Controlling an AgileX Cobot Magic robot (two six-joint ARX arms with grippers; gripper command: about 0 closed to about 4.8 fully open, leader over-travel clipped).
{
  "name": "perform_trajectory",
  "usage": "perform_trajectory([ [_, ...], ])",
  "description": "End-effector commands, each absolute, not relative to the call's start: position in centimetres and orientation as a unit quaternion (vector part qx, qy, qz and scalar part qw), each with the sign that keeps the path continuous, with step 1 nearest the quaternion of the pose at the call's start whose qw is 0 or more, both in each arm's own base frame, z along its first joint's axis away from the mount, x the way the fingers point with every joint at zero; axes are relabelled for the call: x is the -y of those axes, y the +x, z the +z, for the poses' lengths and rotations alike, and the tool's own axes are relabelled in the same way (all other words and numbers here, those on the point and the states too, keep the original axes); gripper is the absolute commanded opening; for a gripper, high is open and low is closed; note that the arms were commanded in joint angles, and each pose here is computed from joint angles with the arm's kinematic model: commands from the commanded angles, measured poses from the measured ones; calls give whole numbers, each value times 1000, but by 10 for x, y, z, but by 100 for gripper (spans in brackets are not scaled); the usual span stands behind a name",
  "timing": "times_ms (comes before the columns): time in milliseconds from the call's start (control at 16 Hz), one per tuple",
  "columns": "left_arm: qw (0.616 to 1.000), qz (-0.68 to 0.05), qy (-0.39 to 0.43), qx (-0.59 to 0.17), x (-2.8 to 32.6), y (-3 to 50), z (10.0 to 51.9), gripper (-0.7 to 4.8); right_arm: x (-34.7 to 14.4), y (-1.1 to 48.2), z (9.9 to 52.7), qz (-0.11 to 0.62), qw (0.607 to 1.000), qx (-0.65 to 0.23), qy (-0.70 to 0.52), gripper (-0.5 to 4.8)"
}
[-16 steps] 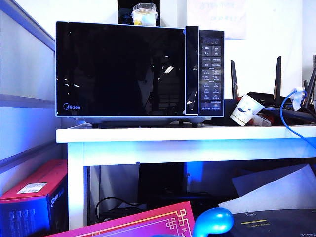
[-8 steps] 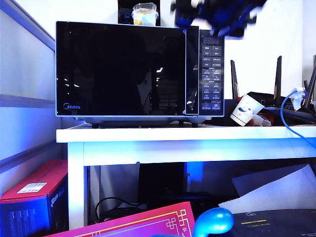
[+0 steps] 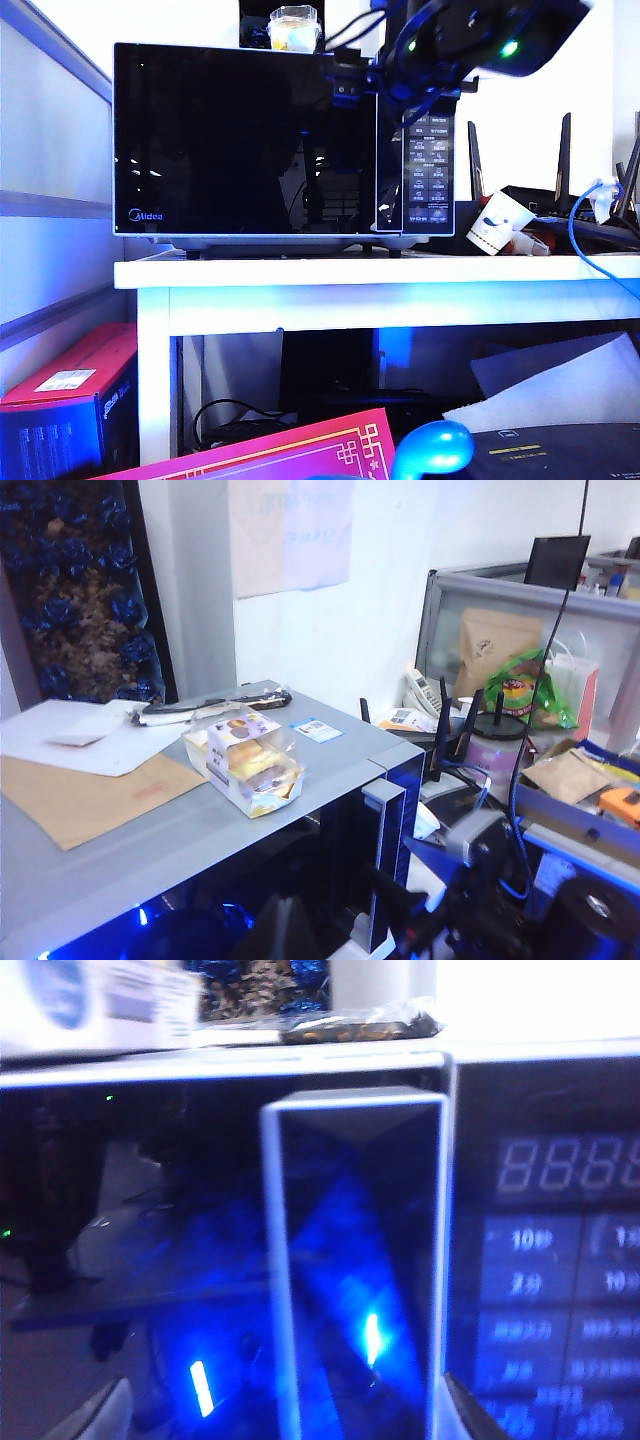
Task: Open the microwave door, place the box of snacks from the top of the microwave inside, then close the microwave door.
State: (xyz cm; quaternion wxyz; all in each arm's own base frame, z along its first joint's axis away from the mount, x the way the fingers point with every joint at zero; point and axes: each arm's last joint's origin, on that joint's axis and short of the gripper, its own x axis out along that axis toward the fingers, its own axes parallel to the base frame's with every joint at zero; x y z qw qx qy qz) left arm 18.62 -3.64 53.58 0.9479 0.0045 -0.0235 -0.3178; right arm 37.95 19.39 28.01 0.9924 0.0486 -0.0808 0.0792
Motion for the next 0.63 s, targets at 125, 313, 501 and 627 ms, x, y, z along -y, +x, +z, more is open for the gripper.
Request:
perform_trajectory([
  [125,946,-321,16,34,36,184,538,-5,-184,389,284,51,993,93,52,399],
  [313,947,-320,16,34,36,184,538,-5,-173,399,285,65,994,78,42,386],
  [501,947,-320,16,34,36,184,538,-5,-179,410,283,80,993,80,40,387],
  [627,947,-320,16,34,36,184,538,-5,-181,414,277,81,994,71,37,386],
])
